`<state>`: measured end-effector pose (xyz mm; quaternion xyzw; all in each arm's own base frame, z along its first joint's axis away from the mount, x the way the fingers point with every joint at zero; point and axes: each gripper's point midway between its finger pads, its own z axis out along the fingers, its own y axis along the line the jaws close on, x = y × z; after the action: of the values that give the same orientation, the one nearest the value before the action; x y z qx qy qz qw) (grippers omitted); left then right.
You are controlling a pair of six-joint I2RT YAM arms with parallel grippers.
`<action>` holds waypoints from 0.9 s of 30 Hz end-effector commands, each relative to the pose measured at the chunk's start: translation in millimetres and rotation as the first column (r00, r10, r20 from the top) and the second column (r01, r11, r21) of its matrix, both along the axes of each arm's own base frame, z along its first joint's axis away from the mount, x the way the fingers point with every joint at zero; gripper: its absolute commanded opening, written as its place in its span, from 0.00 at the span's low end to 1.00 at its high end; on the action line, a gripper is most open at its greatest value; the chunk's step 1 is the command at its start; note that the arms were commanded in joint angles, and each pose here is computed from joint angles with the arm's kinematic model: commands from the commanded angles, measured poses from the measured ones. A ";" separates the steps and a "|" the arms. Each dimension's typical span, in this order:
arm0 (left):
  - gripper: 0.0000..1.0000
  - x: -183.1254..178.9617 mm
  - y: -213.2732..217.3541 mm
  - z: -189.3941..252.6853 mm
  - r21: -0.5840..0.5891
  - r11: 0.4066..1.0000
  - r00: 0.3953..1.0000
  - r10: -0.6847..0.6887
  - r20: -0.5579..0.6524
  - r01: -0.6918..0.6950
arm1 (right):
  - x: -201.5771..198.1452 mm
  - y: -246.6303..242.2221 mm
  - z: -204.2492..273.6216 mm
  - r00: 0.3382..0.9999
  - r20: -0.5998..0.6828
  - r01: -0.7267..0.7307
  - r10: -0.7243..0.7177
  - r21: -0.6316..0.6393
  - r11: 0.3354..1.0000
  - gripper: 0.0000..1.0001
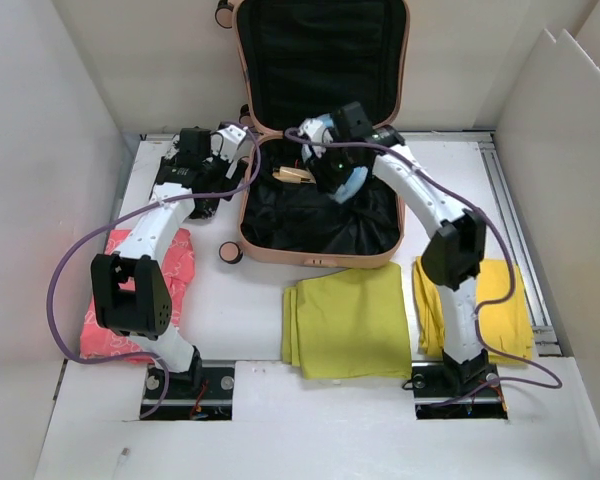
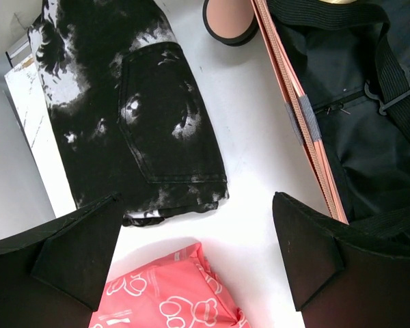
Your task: Pack the luggage
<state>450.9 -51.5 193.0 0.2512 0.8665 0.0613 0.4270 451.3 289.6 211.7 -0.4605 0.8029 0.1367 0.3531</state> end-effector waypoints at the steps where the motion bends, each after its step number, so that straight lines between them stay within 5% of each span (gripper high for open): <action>1: 0.87 -0.4 1.2 13.6 -0.022 0.999 0.999 0.025 0.045 -0.024 | -32.3 -13.5 -31.6 0.973 -0.229 0.023 -0.030 -0.034 0.999 0.00; 9: 0.87 -0.3 2.8 1.8 -0.011 0.999 0.999 0.032 0.019 -0.032 | -59.1 -26.5 -75.7 0.910 -0.397 0.083 -0.122 -0.114 0.990 0.00; 27: 0.87 3.6 -1.0 -1.2 -0.019 1.000 1.000 0.018 0.000 -0.018 | -103.0 -38.7 -55.6 0.872 -0.476 0.038 -0.113 -0.166 0.985 0.00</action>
<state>449.9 -50.3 180.9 0.2465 0.8735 0.0612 0.4154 367.1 252.6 145.5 -0.4130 0.8868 0.1619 0.1294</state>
